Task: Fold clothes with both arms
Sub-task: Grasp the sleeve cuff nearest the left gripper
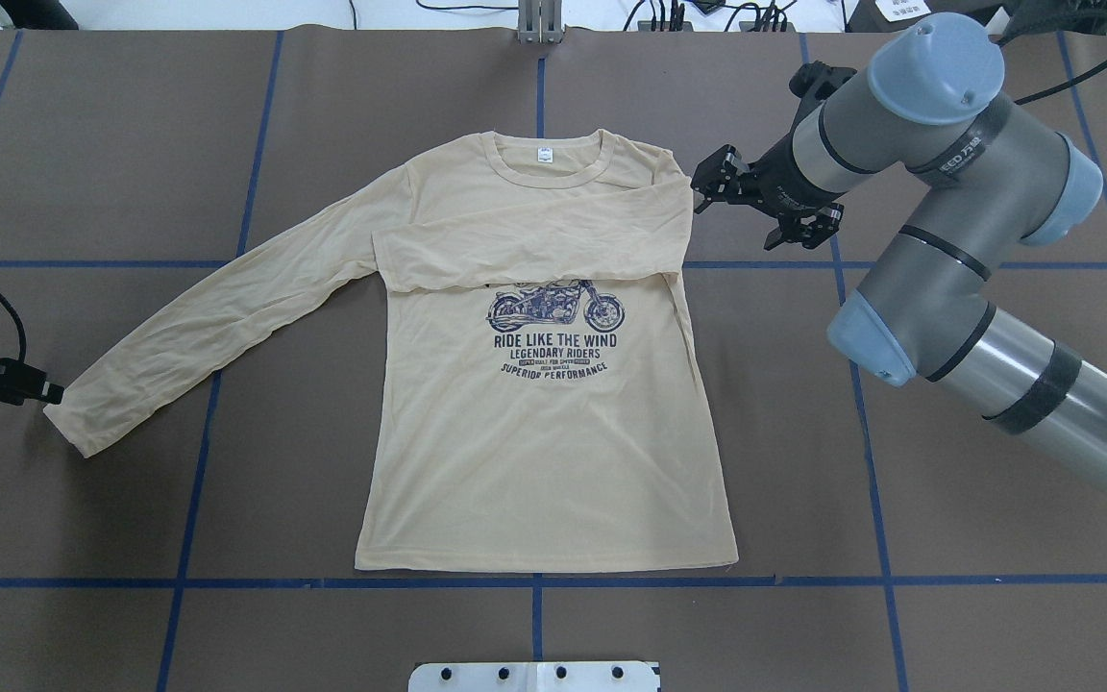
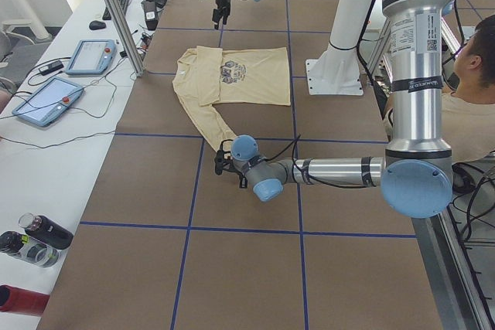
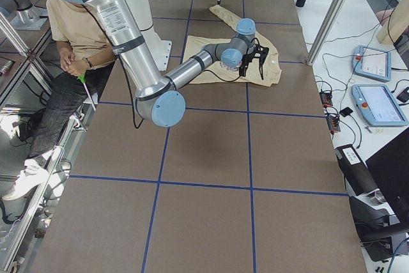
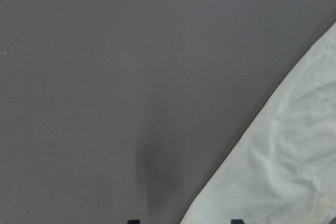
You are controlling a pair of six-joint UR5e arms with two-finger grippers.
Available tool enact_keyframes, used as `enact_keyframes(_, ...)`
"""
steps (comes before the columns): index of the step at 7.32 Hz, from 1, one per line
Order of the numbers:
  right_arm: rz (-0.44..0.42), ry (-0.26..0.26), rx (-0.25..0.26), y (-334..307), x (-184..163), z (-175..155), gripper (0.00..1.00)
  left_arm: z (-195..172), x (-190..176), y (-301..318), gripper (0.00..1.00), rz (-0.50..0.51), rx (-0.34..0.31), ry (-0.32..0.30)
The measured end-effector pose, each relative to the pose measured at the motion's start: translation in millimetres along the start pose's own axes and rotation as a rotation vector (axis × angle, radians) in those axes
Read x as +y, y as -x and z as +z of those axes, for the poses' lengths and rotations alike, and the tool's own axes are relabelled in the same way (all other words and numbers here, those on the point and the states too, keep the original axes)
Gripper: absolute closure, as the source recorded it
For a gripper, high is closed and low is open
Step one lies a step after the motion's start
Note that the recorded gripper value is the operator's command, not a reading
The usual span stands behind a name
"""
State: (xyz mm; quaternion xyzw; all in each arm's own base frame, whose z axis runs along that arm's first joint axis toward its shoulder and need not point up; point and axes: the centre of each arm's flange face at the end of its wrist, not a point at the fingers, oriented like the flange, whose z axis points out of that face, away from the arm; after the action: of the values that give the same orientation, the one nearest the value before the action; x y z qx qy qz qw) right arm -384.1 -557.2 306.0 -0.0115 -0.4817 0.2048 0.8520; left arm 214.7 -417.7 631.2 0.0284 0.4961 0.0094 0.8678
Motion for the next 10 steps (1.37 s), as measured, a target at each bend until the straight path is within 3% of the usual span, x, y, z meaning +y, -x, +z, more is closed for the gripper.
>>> enact_keyframes(3,0.001,0.001,0.004,-1.8,0.4,2.1,0.01,5.2,0.7,-4.7,0.41,0.009,0.0,0.008)
enact_keyframes(5,0.001,0.001,0.006,-2.3,0.6,2.9,0.01,8.6,2.3,-5.5,0.49,0.013,-0.001,0.015)
enact_keyframes(7,0.001,0.001,0.006,-2.0,0.5,3.1,0.01,10.9,3.3,-3.7,0.92,0.013,-0.004,0.019)
enact_keyframes(8,0.001,0.002,0.006,-1.9,0.6,3.0,0.01,11.8,3.7,-2.9,1.0,0.013,-0.005,0.021)
enact_keyframes(10,0.001,0.001,0.004,-1.5,0.6,2.2,0.01,12.7,4.9,-1.0,1.0,0.012,-0.008,0.025)
